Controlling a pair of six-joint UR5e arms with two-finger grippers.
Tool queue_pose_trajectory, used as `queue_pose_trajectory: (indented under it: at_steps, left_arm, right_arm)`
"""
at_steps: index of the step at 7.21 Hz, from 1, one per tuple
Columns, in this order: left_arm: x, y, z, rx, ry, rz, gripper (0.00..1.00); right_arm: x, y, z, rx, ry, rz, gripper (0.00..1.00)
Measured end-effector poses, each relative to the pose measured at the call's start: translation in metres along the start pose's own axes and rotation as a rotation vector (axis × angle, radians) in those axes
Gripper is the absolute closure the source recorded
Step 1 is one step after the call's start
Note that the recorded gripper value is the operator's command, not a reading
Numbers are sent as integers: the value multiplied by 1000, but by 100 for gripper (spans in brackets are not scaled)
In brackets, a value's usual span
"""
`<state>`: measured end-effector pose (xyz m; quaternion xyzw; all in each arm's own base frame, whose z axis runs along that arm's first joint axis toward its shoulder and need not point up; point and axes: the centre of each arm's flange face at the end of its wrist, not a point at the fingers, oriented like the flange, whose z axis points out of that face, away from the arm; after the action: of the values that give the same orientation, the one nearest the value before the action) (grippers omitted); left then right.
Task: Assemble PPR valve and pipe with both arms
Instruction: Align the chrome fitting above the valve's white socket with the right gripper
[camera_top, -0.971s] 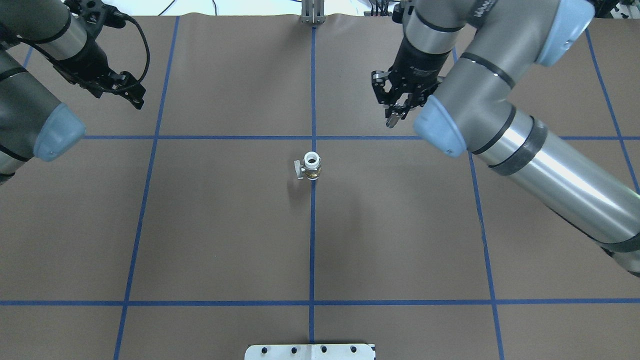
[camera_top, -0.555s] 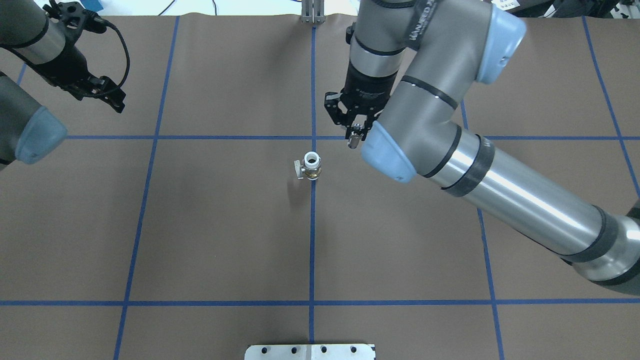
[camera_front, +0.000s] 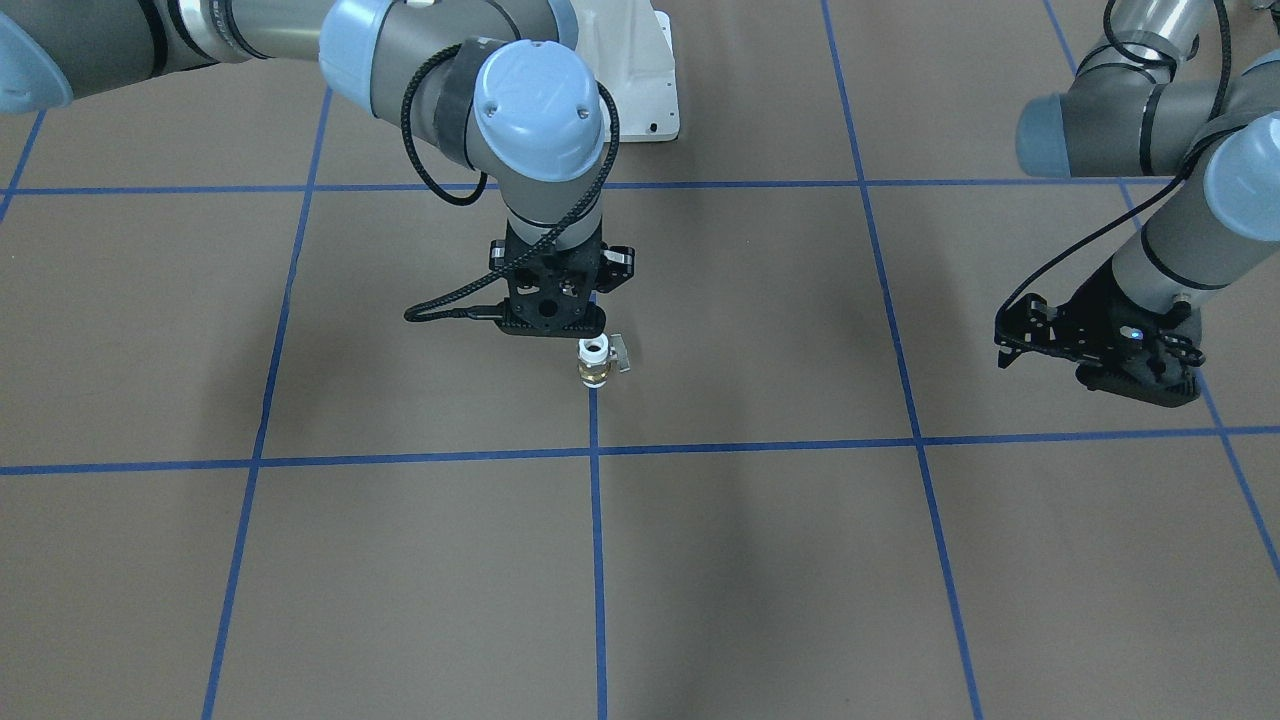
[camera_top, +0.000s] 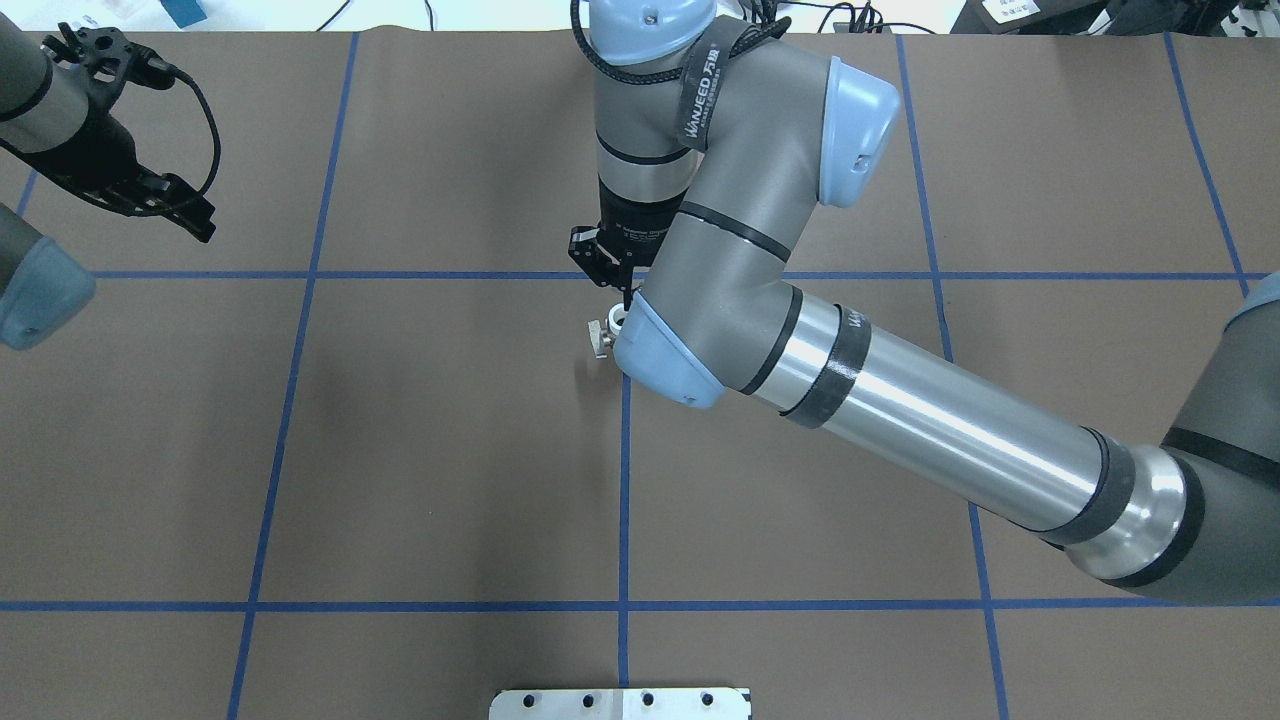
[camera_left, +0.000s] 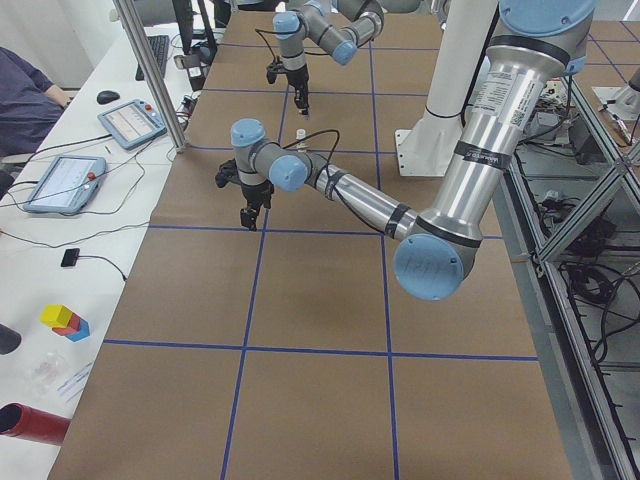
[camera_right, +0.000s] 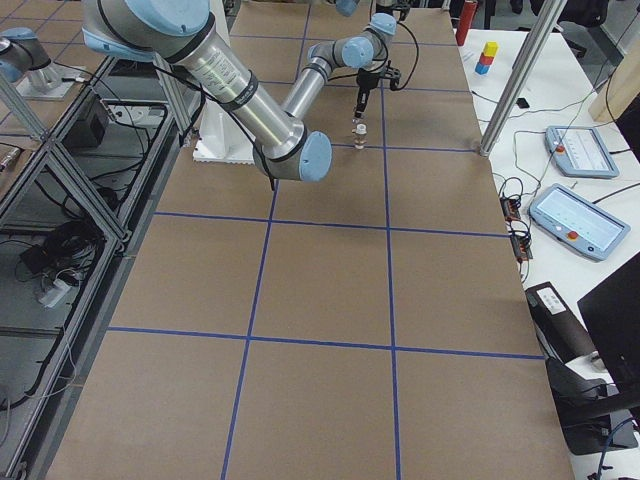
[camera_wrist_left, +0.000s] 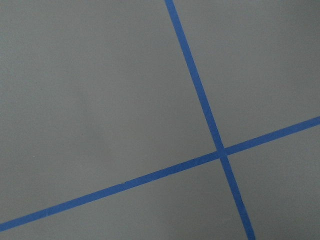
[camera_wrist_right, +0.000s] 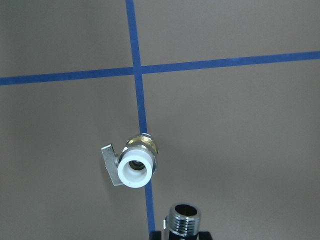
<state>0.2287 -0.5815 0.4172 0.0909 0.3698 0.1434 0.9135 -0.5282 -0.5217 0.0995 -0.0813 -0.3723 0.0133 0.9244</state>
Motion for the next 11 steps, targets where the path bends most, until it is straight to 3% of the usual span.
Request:
queue_pose_trajectory:
  at_steps: [6, 11]
  left_arm:
    - [-1, 0, 1, -1, 1, -2, 0]
    - [-1, 0, 1, 0, 0, -2, 0]
  right_arm:
    - [-21, -25, 21, -9, 14, 5, 100]
    - [-21, -24, 37, -23, 29, 7, 100]
